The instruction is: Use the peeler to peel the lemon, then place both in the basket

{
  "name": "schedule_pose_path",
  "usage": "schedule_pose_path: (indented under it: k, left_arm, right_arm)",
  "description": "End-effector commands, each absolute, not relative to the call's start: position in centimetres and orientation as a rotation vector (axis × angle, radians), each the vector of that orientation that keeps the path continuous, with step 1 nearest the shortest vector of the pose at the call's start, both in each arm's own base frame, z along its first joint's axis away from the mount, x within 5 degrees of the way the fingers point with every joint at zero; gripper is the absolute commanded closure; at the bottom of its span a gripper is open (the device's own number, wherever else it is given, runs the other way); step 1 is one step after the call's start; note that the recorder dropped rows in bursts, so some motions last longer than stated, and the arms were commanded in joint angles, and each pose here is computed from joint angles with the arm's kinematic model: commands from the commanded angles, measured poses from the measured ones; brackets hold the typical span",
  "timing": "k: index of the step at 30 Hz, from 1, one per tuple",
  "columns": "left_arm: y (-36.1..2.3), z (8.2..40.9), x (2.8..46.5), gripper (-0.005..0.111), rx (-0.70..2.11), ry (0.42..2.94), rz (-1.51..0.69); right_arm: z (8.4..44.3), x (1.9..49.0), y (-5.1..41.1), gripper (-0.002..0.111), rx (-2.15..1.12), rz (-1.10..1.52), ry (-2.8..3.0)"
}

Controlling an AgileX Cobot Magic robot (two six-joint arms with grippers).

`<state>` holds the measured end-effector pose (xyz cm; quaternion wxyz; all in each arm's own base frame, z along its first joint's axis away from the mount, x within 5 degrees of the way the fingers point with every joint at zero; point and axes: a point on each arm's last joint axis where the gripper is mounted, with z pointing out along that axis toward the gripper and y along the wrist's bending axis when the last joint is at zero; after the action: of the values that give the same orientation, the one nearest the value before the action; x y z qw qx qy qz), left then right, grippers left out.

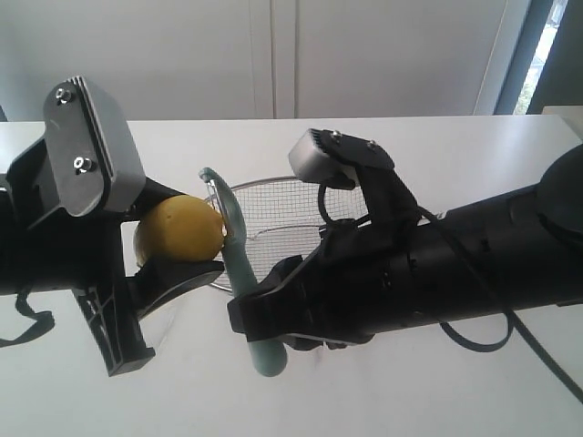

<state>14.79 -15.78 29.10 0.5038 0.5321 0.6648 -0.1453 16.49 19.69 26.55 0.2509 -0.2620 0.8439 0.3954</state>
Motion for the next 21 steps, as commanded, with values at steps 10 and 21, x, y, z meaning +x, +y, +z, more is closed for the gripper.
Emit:
schedule_pose_path:
  k: [10,21]
  left_arm:
    - [-15.9,29.0,14.6,0.107,1.284,1.608,-0.368]
    - [-15.9,29.0,14.6,0.107,1.284,1.608,-0.368]
  right_arm:
    - [27.5,16.0,19.2,0.108,-0.742,1.061,2.242]
    - [30.5,14.4,17.8,0.108,-0.731,1.081,2.109]
